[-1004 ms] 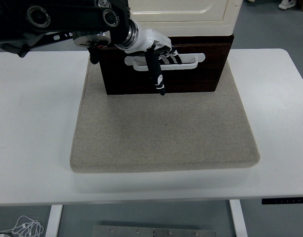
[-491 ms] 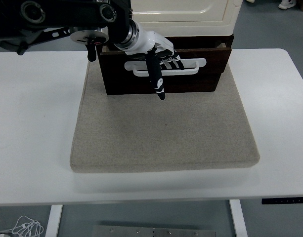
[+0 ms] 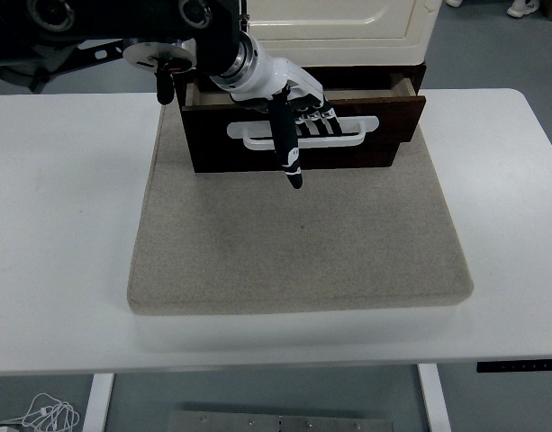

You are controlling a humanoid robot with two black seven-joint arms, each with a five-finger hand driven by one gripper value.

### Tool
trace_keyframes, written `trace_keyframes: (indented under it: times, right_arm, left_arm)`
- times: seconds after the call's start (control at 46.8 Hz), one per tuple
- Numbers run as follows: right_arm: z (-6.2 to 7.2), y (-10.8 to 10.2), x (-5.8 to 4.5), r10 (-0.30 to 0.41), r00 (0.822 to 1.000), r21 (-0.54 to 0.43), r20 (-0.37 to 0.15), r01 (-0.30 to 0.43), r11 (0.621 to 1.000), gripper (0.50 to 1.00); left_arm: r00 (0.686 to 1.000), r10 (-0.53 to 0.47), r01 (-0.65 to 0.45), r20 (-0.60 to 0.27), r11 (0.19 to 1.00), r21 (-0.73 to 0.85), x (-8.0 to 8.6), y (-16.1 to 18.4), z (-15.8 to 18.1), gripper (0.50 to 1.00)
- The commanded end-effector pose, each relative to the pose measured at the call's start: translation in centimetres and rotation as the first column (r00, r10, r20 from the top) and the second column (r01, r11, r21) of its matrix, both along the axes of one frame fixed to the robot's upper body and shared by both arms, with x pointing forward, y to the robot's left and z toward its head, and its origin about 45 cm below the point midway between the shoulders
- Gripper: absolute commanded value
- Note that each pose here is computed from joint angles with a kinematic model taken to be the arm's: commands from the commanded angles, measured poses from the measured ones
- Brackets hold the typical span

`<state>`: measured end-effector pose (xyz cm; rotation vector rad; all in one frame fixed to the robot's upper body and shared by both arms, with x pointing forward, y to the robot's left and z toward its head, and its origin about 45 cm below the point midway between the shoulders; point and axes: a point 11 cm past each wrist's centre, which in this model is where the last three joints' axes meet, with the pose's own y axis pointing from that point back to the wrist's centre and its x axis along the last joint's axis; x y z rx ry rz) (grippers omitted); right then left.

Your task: Open the drawer under the combination cabinet

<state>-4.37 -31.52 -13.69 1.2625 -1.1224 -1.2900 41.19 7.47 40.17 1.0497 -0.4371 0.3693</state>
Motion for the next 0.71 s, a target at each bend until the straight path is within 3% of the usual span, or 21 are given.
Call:
trace_keyframes:
  times: [0.0, 0.684]
  right_arm:
    - [0.0, 0.0, 0.0, 0.0, 1.0, 0.0, 0.0, 0.0, 1.0, 0.926]
    - [0.0, 0.0, 0.0, 0.0, 1.0, 0.0, 0.0, 0.0, 1.0, 0.926]
  left_arm:
    - [1.0, -0.01, 0.01, -0.007, 1.0, 0.003, -0.15, -0.08, 0.16, 1.0]
    - [0.998, -0.057, 0.058, -0.042, 0.998, 0.022, -0.8, 0.07, 0.94, 1.0]
